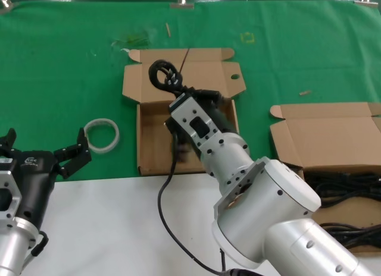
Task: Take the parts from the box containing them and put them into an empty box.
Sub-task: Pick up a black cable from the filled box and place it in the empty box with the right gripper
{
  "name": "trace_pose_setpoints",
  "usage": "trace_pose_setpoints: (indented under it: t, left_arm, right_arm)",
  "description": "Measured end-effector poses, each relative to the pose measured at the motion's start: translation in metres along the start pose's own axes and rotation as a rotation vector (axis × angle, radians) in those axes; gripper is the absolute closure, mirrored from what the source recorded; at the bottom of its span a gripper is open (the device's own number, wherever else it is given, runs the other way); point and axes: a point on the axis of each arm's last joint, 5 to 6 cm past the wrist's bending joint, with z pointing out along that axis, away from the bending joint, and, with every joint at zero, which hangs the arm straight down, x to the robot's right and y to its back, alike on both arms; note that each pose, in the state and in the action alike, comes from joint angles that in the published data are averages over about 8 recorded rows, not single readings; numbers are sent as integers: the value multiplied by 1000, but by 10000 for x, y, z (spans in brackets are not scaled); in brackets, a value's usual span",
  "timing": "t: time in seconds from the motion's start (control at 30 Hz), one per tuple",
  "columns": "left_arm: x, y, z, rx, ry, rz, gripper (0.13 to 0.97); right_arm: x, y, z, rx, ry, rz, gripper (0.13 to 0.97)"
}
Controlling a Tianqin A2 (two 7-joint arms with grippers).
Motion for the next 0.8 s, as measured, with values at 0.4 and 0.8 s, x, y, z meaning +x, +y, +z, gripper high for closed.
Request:
trace_pose_setpoints:
  t: [0.4, 0.8]
  left_arm:
    - [0, 0, 0, 0, 0, 0, 132]
    - [0, 0, 0, 0, 0, 0, 132]
  right_arm:
    - [-105, 50, 64, 5, -35, 15, 894]
    - [-81, 237, 68, -42, -30, 7, 894]
